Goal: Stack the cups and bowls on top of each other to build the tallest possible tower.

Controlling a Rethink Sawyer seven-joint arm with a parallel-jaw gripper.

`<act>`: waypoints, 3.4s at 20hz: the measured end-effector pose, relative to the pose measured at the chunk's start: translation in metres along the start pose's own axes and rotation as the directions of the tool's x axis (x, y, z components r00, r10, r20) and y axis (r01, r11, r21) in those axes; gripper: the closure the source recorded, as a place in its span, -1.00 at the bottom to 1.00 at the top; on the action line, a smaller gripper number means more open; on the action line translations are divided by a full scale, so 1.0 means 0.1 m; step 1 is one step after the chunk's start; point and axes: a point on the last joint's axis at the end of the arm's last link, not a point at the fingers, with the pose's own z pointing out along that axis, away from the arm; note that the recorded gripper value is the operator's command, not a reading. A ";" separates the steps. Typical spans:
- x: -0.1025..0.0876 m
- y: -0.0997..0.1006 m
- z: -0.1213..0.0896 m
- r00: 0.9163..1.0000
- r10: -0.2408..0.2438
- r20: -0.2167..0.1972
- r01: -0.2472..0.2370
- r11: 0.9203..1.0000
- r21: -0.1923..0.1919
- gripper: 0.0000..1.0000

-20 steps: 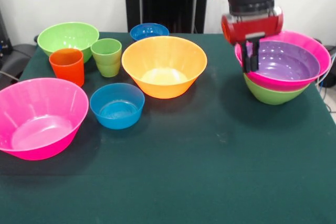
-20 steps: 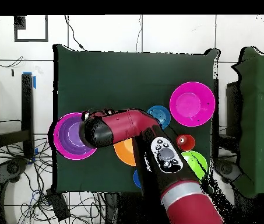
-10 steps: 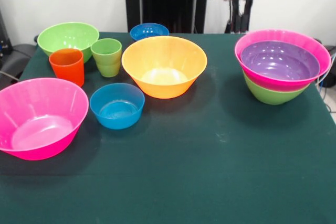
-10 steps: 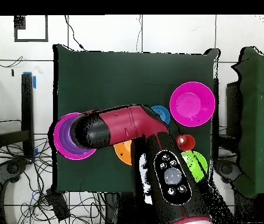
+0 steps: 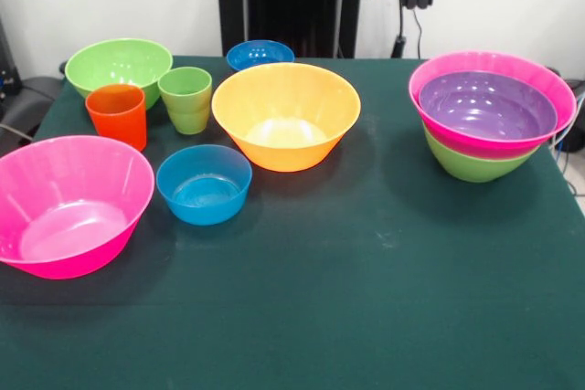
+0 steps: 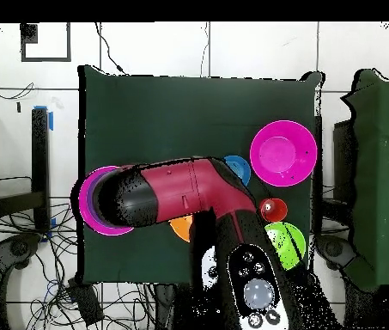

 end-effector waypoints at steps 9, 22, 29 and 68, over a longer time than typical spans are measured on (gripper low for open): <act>0.28 0.09 0.05 1.000 -0.002 -0.031 0.002 1.000 -0.012 1.00; 0.48 0.30 0.40 1.000 -0.022 0.016 0.023 0.998 -0.058 1.00; 0.59 0.43 0.67 0.999 -0.023 0.023 0.024 0.997 -0.072 1.00; 1.14 0.62 1.69 0.999 0.046 -0.013 -0.047 0.991 -0.126 1.00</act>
